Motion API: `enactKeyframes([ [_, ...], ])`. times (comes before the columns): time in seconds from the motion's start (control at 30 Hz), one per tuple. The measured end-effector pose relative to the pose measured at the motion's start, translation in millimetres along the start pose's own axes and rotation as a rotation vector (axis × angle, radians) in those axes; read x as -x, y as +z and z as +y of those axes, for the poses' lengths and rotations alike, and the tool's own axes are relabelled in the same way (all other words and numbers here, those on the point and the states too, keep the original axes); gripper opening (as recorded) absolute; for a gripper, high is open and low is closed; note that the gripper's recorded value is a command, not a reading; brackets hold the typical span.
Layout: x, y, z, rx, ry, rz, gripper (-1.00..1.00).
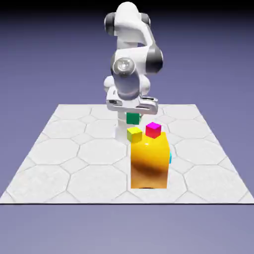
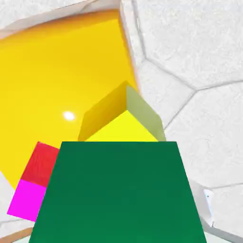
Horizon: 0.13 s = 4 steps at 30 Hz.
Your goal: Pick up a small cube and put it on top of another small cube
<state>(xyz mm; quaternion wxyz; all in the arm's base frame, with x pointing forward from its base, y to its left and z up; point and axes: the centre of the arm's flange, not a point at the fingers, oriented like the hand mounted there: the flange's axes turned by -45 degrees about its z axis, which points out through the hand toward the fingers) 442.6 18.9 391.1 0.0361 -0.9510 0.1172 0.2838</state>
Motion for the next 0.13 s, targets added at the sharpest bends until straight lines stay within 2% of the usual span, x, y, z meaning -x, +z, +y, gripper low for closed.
enactKeyframes([
  [0.03,-1.4,12.8,0.4,0.0,0.0,0.0,-1.0],
  [0.07,-1.9,16.6,0.8,0.0,0.001,0.0,1.0],
  [0.13,-1.9,16.6,1.1,0.002,0.001,0.0,1.0],
])
